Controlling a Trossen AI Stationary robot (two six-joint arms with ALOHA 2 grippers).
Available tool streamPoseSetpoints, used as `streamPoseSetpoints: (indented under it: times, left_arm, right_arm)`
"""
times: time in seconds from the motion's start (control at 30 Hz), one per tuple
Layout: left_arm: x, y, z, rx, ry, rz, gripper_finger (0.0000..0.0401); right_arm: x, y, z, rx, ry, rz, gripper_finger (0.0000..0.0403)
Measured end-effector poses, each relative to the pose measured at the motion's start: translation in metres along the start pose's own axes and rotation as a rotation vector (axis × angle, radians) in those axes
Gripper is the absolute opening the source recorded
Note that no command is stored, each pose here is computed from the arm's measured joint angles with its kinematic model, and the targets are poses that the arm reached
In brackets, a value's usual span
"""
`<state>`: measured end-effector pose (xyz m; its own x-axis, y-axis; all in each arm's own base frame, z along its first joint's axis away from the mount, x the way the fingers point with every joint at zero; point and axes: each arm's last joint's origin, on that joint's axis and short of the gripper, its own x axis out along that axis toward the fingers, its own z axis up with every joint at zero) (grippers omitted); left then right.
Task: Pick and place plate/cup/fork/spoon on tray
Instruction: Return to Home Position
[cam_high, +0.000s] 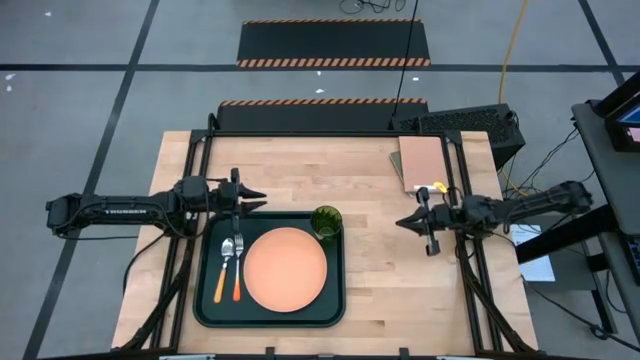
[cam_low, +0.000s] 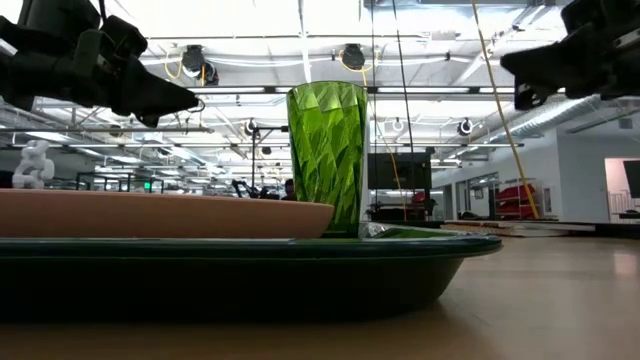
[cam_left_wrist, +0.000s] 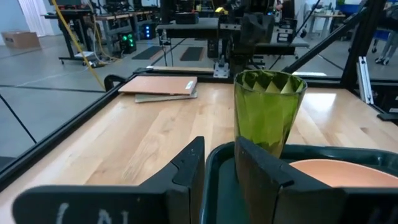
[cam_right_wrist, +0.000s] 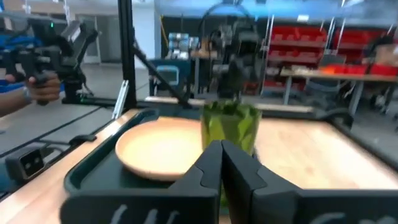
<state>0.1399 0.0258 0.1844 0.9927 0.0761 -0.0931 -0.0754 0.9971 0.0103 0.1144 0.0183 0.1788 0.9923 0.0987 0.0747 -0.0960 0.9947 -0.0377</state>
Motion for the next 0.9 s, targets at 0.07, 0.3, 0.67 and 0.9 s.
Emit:
streamPoseSetpoints:
  times: [0.07,0.3,0.67,0.9]
  left_arm:
    - [0.0,0.0,0.0,-0.006,0.001,-0.002,0.0092]
    - [0.0,-0.004,0.0,0.005,0.002,-0.031,0.0092]
    - [0.001,-0.006,0.0,0.021,-0.001,-0.042,0.0092]
    - [0.001,-0.006,0.001,0.013,-0.004,-0.042,0.0092]
  right_arm:
    - [-0.003,0.0,0.003,-0.023,-0.025,-0.001,0.0]
    - [-0.017,-0.001,0.003,-0.003,-0.039,0.002,0.0]
    - [-0.02,0.0,0.006,-0.045,-0.095,0.073,0.0]
    - [-0.02,-0.004,0.007,-0.078,-0.103,0.047,0.0]
